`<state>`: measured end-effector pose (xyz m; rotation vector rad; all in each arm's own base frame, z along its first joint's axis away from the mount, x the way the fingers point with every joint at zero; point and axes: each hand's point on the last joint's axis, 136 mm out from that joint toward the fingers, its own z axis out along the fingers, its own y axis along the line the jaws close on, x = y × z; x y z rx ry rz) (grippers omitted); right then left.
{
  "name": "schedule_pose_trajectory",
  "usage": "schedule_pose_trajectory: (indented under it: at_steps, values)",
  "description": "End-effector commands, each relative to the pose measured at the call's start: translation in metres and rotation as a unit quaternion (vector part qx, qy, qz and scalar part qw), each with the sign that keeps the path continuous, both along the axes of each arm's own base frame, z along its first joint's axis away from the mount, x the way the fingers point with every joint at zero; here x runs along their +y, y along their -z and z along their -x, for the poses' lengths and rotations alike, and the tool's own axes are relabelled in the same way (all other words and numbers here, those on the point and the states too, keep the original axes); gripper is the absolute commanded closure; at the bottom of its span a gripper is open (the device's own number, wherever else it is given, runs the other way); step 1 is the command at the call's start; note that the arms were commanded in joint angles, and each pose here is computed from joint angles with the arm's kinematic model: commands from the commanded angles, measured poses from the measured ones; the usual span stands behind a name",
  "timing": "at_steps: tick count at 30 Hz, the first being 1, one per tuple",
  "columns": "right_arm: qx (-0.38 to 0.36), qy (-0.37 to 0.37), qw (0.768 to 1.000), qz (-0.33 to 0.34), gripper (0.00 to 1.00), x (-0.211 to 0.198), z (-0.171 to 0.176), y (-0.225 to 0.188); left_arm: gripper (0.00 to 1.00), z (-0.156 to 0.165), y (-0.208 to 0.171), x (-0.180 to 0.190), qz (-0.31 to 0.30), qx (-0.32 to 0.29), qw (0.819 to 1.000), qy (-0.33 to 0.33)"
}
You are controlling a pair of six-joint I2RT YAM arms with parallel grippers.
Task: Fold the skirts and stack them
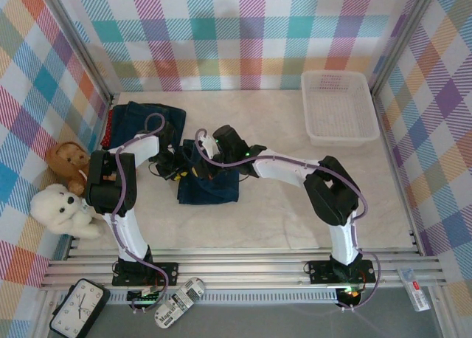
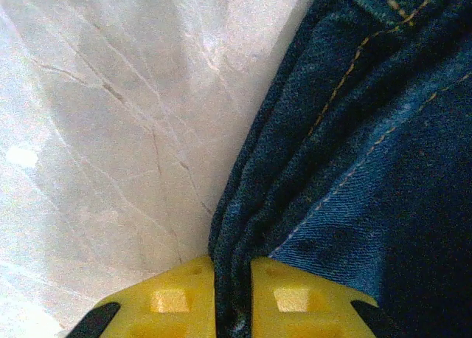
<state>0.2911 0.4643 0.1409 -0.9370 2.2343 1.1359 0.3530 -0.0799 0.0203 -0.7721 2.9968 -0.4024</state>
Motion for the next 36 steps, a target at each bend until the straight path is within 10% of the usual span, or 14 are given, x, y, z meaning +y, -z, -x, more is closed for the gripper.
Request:
schedule_pose_trajectory:
  at_steps: [1, 8, 17, 26, 36]
  values:
    - [-0.016, -0.019, 1.0, 0.005, 1.0, 0.003, 0.003, -0.001, 0.83, 0.023, 0.018, 0.009, -0.027, 0.05, 0.998, 0.011]
    - [-0.011, -0.026, 0.999, 0.044, 0.97, -0.01, 0.01, 0.011, 0.78, 0.017, 0.0, 0.017, -0.044, 0.038, 0.998, 0.022]
    - [-0.023, -0.006, 0.999, 0.038, 0.52, -0.049, 0.0, -0.031, 0.63, 0.016, -0.072, 0.049, -0.112, -0.014, 0.993, 0.02]
    - [-0.03, 0.01, 0.99, 0.139, 0.86, -0.084, -0.073, 0.021, 0.66, 0.02, -0.099, 0.007, -0.007, -0.07, 0.997, -0.005]
    - [0.047, 0.052, 0.968, 0.241, 0.94, -0.077, -0.122, 0.09, 0.68, 0.046, -0.076, -0.061, 0.058, -0.043, 0.997, 0.026]
